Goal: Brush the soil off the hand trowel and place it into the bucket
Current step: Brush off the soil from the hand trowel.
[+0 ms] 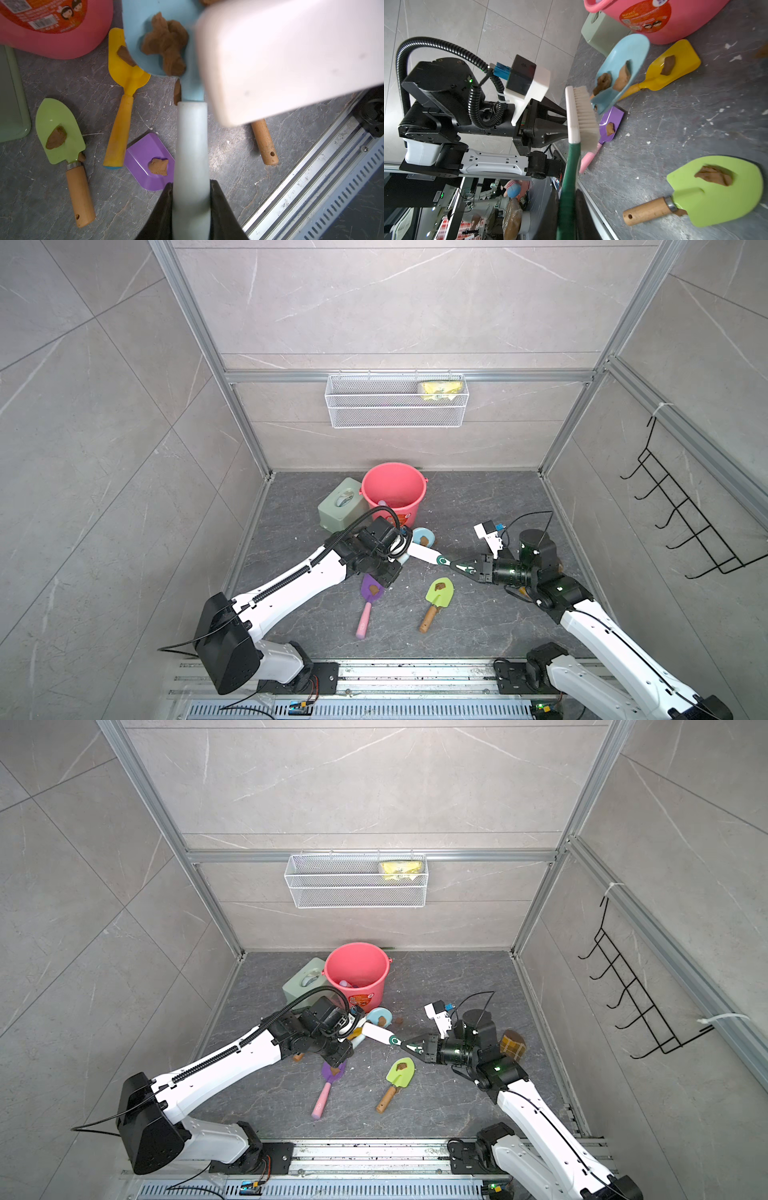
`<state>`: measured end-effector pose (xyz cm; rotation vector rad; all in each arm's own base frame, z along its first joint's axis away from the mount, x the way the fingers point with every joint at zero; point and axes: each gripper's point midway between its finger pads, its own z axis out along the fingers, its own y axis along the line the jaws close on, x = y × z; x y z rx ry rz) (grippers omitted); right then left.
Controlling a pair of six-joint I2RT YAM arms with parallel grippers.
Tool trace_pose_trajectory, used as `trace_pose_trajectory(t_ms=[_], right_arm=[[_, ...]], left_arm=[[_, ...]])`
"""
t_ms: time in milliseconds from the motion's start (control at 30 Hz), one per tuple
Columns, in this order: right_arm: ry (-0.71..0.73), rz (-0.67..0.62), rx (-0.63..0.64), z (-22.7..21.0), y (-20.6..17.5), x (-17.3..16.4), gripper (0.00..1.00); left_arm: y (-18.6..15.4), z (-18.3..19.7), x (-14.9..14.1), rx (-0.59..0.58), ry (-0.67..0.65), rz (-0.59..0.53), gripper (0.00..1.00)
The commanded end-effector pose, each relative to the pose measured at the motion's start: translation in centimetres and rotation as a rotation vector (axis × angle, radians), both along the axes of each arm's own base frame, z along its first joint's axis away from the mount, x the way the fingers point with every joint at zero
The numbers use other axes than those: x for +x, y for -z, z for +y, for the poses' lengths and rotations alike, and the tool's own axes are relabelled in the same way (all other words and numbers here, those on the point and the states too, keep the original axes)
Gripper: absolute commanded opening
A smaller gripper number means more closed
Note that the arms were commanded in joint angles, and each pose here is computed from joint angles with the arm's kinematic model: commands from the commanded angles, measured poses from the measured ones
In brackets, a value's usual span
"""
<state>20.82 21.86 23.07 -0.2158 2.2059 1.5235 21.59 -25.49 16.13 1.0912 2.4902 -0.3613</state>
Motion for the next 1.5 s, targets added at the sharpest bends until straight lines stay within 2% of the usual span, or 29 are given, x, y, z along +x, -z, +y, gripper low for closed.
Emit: trace_pose_trajectory(t_ms=[0,300,500,733,933,1100,1300,1467], right_arm=[[0.028,-0.009,-0.012,0.3,0.0,1.3,0.00],[0.057,0.006,-0.096,0.1,1.7,3.0,0.00],[0.089,-0.029,-0.170,-1.0,1.2,3.4,0.00],[0.083,-0.054,-0.163,-1.4,0.0,3.2,0.00],[0.019,-0.044,-0.070,0.1,-0.6,2.2,0.00],[0.023,-0.017,-0.092,0.4,0.9,2.3,0.00],[0.105,-0.029,-0.223,-2.3,1.8,3.6,0.00],[0.124,-0.056,-0.182,-3.2,0.0,4.1,0.00]], left_arm=[[-1.0,-0.3,0.3,-0.022,0.038,-0.070,0.00],[-0.4,0.0,0.0,-0.008,0.072,-0.101,0.00],[-0.2,0.2,-0.2,-0.003,0.076,-0.105,0.00],[0.0,0.3,-0.3,-0.002,0.076,-0.108,0.00],[0.2,0.1,-0.2,0.001,0.082,-0.105,0.00],[0.2,0.0,-0.3,-0.006,0.086,-0.104,0.00],[0.1,0.2,-0.2,-0.001,0.073,-0.111,0.00],[-0.1,0.4,-0.1,0.004,0.050,-0.105,0.00]])
